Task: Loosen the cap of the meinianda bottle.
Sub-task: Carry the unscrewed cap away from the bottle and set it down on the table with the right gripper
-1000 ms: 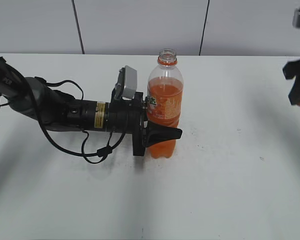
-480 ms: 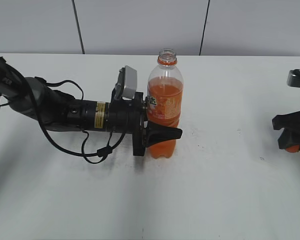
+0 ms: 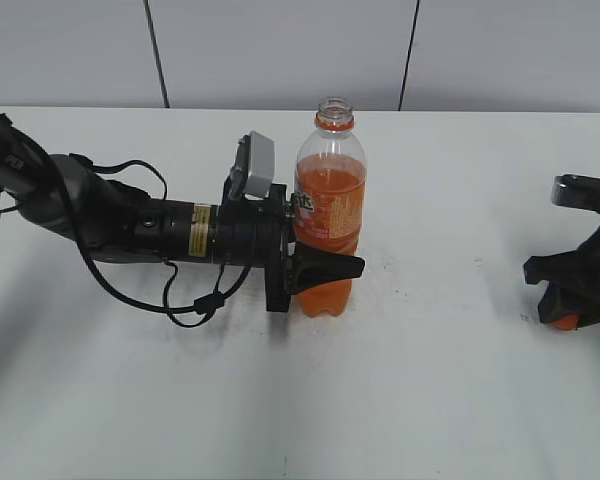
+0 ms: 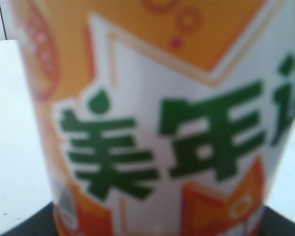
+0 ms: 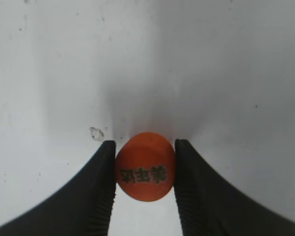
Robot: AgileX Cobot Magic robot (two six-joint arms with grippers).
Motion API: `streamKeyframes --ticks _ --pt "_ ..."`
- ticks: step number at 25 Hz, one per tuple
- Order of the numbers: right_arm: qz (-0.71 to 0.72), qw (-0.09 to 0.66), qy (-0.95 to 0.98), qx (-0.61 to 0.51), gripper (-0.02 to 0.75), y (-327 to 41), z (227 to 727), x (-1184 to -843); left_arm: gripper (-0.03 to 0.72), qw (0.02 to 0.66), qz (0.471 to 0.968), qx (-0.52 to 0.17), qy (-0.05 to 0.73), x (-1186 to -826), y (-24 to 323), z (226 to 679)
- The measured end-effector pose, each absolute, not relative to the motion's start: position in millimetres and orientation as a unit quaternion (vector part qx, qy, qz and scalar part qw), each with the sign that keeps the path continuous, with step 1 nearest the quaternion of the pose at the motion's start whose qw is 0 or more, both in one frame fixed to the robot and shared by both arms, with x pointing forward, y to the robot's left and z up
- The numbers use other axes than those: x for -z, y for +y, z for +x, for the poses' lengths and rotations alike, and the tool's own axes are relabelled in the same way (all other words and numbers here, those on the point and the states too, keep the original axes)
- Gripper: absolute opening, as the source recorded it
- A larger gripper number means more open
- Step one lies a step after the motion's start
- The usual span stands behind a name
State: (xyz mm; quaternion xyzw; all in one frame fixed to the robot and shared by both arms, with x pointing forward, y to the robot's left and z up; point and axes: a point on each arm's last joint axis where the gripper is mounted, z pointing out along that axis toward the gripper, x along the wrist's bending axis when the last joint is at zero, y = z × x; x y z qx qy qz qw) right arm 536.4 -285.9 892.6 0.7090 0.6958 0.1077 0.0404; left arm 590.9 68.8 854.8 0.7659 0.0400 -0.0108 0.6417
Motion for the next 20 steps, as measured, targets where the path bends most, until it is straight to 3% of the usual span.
streamKeyframes --ticks 6,8,13,20 --pt "0.715 0.038 0.689 -0.113 0.279 -285.2 537.1 -891.8 0.391 0.642 0.766 0.011 0.04 -854.8 68.8 590.9" --pt "0.717 0.034 0.688 -0.112 0.316 -284.8 536.5 -891.7 0.391 0.642 0.766 0.011 0.04 -854.8 68.8 590.9" --pt "0.718 0.025 0.688 -0.106 0.494 -284.3 534.6 -891.4 0.391 0.642 0.766 0.011 0.04 -854.8 68.8 590.9" --pt "0.724 0.023 0.677 -0.127 0.525 -281.6 541.3 -908.4 0.391 0.642 0.766 0.011 0.04 -854.8 68.8 590.9"
